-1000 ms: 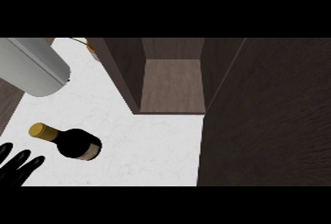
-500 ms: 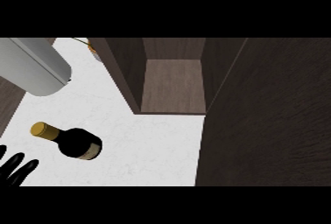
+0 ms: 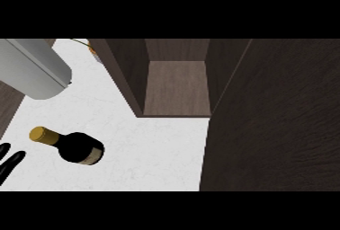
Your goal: Pick up the wine, place it into the cabinet and close the cabinet
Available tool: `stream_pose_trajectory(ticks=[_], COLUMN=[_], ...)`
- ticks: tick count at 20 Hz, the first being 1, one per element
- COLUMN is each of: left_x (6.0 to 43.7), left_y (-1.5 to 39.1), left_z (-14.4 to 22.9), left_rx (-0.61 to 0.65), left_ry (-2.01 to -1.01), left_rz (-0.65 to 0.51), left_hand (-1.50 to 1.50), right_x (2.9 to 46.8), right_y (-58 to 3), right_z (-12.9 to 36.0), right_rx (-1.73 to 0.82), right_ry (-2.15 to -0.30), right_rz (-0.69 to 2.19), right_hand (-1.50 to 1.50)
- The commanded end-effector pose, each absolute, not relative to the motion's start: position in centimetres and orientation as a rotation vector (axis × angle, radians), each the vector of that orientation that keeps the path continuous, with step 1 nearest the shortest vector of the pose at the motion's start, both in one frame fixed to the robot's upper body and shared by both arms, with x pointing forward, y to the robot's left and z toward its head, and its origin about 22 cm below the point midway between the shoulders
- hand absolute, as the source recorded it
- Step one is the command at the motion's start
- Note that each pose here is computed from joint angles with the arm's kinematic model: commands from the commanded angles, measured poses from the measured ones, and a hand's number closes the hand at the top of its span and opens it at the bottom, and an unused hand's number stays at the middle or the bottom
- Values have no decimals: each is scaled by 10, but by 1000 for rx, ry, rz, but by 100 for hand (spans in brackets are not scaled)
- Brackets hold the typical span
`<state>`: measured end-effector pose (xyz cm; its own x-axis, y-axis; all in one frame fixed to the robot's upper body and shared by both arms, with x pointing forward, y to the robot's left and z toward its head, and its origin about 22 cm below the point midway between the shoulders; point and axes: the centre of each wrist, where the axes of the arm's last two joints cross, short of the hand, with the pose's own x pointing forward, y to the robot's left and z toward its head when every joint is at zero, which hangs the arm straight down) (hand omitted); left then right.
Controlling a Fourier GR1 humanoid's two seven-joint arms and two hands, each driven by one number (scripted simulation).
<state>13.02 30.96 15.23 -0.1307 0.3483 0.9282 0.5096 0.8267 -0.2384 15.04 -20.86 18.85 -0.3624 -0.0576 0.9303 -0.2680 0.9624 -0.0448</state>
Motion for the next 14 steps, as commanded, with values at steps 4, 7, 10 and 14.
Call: stream_pose_trajectory(ticks=[4, 7, 10, 14], left_x=[138, 129, 155, 169], left_y=[323, 339, 334, 361], left_z=[165, 160, 149, 135], left_rx=[-610, -592, -518, -475], left_ry=[-1831, -1834, -1848, -1844], left_rz=[-159, -157, -81, -62], left_hand=[-150, -150, -150, -150], right_x=[128, 135, 149, 140], right_y=[-212, -206, -217, -221], right_z=[216, 211, 207, 215], right_rx=[245, 235, 256, 246], right_ry=[-1964, -1979, -1980, -1989], right_rz=[237, 222, 223, 216], right_hand=[-150, -150, -150, -150])
